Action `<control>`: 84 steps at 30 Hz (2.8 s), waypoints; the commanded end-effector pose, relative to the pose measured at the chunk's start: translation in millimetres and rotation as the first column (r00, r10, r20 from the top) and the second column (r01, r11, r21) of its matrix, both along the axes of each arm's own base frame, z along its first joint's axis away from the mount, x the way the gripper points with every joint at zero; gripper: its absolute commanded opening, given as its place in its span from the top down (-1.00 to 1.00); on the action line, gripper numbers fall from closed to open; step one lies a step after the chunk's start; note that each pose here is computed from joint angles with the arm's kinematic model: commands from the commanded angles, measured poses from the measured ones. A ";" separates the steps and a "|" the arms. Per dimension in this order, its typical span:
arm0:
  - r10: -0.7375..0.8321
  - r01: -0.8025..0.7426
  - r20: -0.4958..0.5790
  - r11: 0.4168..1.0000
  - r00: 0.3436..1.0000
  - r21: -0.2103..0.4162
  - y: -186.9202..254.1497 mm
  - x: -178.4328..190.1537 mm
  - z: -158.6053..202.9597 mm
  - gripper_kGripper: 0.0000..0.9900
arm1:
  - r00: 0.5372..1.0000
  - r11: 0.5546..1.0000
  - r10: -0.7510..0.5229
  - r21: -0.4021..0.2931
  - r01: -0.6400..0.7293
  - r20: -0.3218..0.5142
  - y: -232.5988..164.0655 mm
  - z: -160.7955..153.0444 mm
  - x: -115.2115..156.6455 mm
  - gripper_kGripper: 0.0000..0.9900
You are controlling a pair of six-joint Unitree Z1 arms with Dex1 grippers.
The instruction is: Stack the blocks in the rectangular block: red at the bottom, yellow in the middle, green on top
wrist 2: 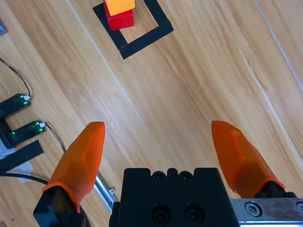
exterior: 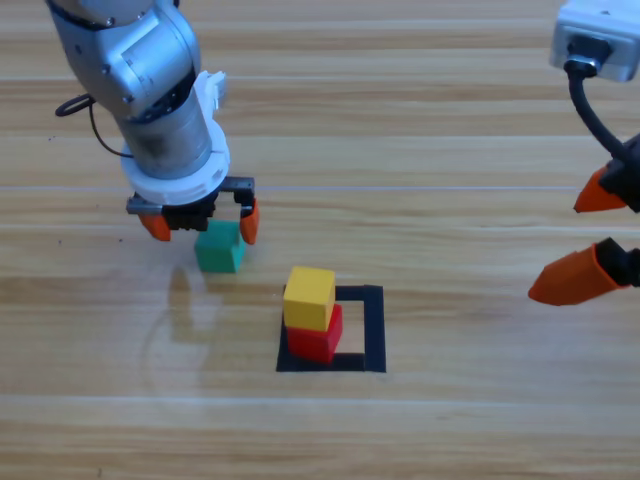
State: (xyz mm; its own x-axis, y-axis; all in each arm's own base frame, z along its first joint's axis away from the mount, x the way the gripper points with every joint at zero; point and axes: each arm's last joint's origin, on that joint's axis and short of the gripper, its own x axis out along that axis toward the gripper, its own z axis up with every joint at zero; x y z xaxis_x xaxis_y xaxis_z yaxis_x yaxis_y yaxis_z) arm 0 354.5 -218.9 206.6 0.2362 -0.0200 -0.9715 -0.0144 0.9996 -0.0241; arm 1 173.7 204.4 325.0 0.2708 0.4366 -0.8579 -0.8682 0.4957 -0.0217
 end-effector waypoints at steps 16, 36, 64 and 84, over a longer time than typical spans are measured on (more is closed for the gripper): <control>-0.033 0.039 -0.087 0.997 0.996 0.070 -21.0 0.0 -48.9 -0.61 | 0.999 1.000 0.004 -0.021 -0.005 -0.046 -0.2 -16.6 6.0 -1.00; -0.081 0.085 -0.066 0.995 0.995 0.059 -44.1 -14.8 102.1 1.00 | 0.999 1.000 0.000 -0.026 -0.001 -0.044 0.1 -17.5 6.6 -1.00; -0.059 0.068 -0.160 0.996 0.985 0.052 -127.9 -68.4 75.6 1.00 | 0.999 1.000 0.002 -0.030 -0.004 -0.051 -0.9 -18.6 5.5 -1.00; -0.046 0.062 -0.206 0.996 0.978 0.071 -141.2 -73.5 54.0 1.00 | 0.998 1.000 0.014 -0.027 -0.016 -0.060 -2.1 -19.5 3.5 -1.00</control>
